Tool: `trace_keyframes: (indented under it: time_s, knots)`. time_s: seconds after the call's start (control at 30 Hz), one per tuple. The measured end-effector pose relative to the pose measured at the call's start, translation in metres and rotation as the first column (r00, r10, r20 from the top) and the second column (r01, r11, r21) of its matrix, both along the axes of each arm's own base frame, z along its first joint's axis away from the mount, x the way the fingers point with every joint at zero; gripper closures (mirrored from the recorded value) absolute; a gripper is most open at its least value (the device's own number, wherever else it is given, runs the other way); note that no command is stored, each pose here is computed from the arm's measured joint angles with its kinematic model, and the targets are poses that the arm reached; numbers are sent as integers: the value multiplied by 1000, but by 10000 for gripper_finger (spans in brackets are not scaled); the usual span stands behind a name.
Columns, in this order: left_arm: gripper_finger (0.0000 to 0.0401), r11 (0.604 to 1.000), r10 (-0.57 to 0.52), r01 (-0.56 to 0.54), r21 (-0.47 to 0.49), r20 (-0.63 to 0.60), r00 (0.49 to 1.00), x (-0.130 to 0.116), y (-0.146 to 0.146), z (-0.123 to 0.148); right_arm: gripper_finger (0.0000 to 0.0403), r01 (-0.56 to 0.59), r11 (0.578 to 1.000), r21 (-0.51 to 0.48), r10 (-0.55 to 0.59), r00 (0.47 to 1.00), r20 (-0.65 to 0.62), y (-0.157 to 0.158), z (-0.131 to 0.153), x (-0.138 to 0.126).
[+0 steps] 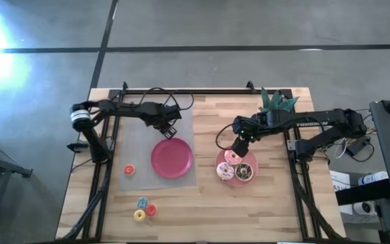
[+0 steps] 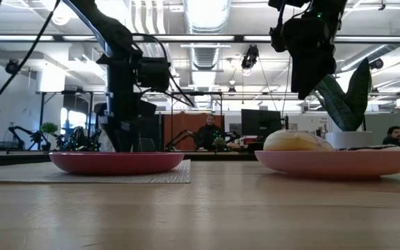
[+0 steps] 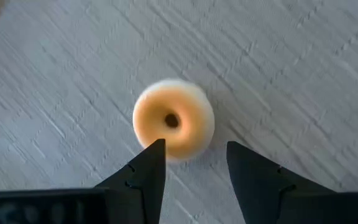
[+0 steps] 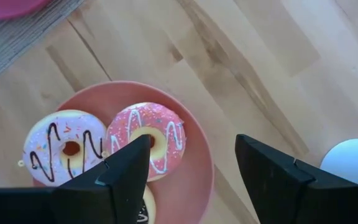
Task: Pick & Place donuts
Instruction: Put the small white donut on the dark pink plate
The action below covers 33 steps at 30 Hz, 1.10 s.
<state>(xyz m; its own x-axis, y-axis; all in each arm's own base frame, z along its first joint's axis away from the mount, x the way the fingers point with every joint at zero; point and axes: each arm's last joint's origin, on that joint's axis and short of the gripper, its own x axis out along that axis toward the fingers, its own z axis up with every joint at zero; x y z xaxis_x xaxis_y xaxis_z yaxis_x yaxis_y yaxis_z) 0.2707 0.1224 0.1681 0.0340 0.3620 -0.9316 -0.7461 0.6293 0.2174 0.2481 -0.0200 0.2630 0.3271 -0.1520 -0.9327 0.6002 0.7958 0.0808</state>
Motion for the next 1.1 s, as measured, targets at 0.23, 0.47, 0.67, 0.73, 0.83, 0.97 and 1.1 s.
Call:
trace_keyframes:
  time_s: [0.23, 0.47, 0.67, 0.73, 0.83, 0.97, 1.1]
  knots:
    - [257, 999, -26, 26, 25, -15, 1000, 8, 4, -1, 179, 4, 1000, 1, -4, 1000, 0, 0, 0, 0]
    - [270, 999, -51, 50, -15, -49, 997, 13, 5, -14, 179, 22, 1000, 8, -22, 1000, 2, 0, -1, 0]
    - [329, 998, -60, 60, 3, -85, 995, 14, 7, -18, 179, 22, 1000, 7, -22, 1000, 1, 0, -1, 0]
    - [354, 998, -36, 42, 52, -109, 993, 12, 8, -18, 179, 22, 1000, 7, -22, 1000, 1, 0, -1, 0]
    - [390, 996, -27, 36, 81, -112, 993, 10, 9, -11, 179, 22, 1000, 7, -22, 1000, 2, 0, -1, 0]
    - [397, 995, -43, 47, 86, -47, 998, 11, 8, 8, 179, 7, 1000, 1, -7, 1000, 30, 0, 0, 3]
    - [400, 992, -105, 118, -51, 206, 973, 12, -1, 42, 179, -66, 997, -26, 68, 992, 102, 0, 4, 10]
